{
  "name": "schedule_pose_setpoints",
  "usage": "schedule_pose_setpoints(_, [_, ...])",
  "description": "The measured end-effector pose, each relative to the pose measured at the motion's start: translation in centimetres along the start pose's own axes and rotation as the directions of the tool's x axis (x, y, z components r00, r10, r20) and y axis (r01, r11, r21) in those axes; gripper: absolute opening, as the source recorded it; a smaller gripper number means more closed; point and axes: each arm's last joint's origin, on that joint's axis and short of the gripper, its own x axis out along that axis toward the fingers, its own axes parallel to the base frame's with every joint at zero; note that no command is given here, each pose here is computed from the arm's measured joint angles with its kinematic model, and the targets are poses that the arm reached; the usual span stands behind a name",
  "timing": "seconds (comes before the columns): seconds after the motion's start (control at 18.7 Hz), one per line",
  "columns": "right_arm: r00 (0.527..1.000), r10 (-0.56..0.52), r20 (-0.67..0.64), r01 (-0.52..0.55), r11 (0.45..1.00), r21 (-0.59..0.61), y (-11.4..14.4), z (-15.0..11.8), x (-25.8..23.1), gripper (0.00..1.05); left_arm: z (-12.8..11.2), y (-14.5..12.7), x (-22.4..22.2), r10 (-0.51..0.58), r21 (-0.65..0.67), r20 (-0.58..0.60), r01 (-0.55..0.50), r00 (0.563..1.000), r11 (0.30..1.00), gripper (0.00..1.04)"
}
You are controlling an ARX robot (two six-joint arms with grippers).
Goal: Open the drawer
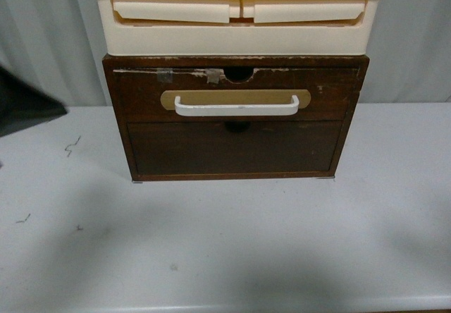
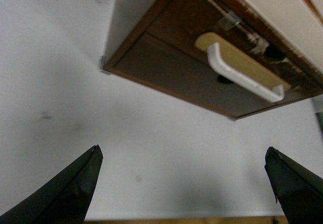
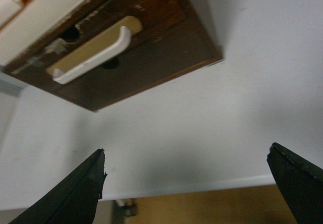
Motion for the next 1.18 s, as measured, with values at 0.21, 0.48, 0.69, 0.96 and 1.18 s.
schedule_pose_setpoints(0.21, [0.966,0.257,0.029,-0.256,0.938,0.233,2.4,2.4,7.5,0.98,1.0,-0.7,7.1,-0.194,-0.224,-0.016,0.185,0.981,0.957,0.98])
schedule_pose_setpoints(0.48, [0.956,0.295,-0.014,-0.268,0.888,0.374,3.2,1.2,15.5,0.98,0.1,-0.8,13.8,-0.291,-0.391,-0.052,0.248,0.955,0.886,0.98])
schedule_pose_setpoints(0.69, [0.965,0.261,-0.021,-0.227,0.873,0.431,3.5,0.8,19.4,0.98,0.3,-1.0,16.8,-0.317,-0.468,-0.032,0.266,0.948,0.843,0.98])
schedule_pose_setpoints(0.96, [0.965,0.252,-0.064,-0.199,0.873,0.446,5.3,-0.9,22.7,0.98,0.2,-0.6,18.3,-0.316,-0.513,-0.022,0.26,0.949,0.818,0.98])
schedule_pose_setpoints(1.18, [0.973,0.23,-0.022,-0.196,0.873,0.447,5.9,-0.4,23.9,0.98,0.2,-0.8,18.6,-0.33,-0.53,-0.021,0.269,0.944,0.804,0.9])
